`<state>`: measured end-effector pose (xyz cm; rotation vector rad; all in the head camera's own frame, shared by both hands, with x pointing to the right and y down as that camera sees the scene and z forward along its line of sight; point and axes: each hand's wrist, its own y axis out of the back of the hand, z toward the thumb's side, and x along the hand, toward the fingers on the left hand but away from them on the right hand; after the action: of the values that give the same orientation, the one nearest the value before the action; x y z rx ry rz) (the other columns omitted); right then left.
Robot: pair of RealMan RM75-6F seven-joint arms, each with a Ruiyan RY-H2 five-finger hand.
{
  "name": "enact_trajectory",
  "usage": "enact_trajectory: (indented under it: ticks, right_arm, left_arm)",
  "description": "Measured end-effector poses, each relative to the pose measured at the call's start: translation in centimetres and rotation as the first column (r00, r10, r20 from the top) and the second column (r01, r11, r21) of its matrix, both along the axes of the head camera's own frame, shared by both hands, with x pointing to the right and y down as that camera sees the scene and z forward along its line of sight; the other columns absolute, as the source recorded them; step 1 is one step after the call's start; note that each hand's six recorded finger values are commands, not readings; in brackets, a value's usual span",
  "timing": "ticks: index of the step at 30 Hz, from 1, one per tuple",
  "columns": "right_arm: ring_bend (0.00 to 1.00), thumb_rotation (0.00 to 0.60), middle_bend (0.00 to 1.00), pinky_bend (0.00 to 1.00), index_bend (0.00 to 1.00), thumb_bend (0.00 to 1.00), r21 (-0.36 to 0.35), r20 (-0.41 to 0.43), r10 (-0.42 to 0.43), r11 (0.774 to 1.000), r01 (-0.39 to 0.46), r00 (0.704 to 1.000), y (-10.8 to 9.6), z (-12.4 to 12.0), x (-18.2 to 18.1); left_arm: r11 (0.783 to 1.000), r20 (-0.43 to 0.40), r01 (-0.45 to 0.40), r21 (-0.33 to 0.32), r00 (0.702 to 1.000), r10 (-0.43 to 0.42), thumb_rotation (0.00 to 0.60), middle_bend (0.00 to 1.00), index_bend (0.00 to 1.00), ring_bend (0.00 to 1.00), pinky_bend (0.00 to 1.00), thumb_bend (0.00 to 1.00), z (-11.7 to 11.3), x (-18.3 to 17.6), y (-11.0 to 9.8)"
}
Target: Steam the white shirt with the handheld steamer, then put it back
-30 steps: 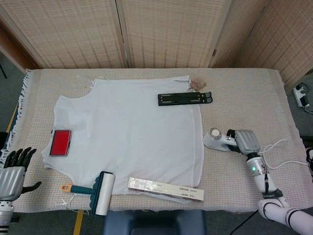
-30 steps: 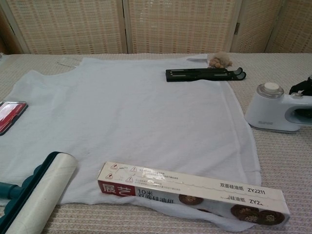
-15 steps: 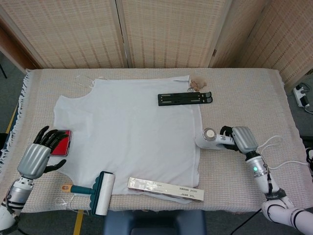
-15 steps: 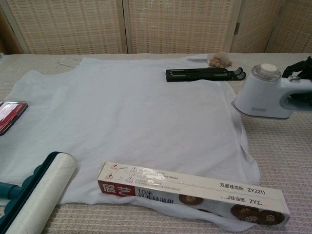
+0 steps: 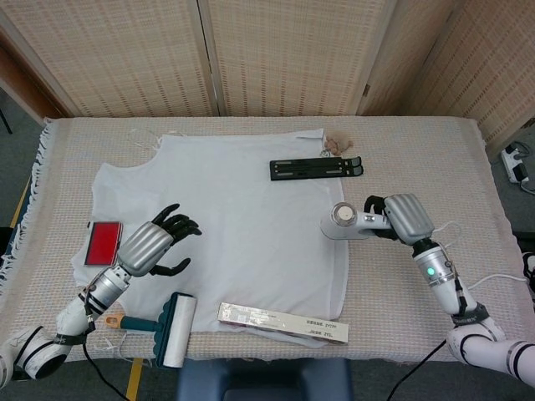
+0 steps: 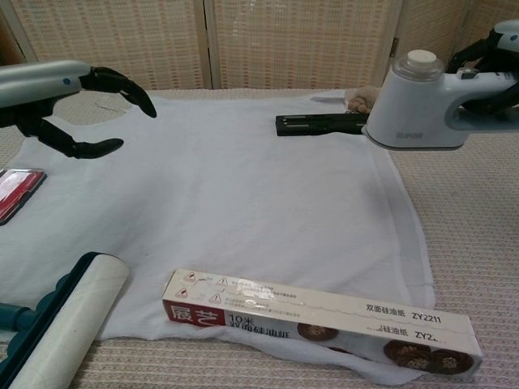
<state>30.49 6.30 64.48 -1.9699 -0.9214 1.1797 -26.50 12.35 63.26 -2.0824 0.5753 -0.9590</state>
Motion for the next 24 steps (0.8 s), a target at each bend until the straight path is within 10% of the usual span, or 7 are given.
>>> enact_trajectory:
  ticks: [9, 24]
  right_arm:
    - [0.73, 0.600, 0.80, 0.92, 0.79, 0.83, -0.032, 0.006, -0.059, 0.998, 0.059, 0.998, 0.0, 3.0, -4.8]
    - [0.73, 0.600, 0.80, 0.92, 0.79, 0.84, -0.025, 0.006, -0.093, 0.995, 0.093, 0.996, -0.1, 7.5, -10.8]
  left_arm:
    - [0.971, 0.111, 0.003, -0.238, 0.994, 0.024, 0.365, 0.14, 0.21, 0.05, 0.00, 0.45, 6.2, 3.2, 0.6]
    - [0.952, 0.283, 0.022, -0.304, 0.957, 0.069, 0.369, 0.10, 0.14, 0.02, 0.00, 0.44, 10.8, 4.0, 1.7]
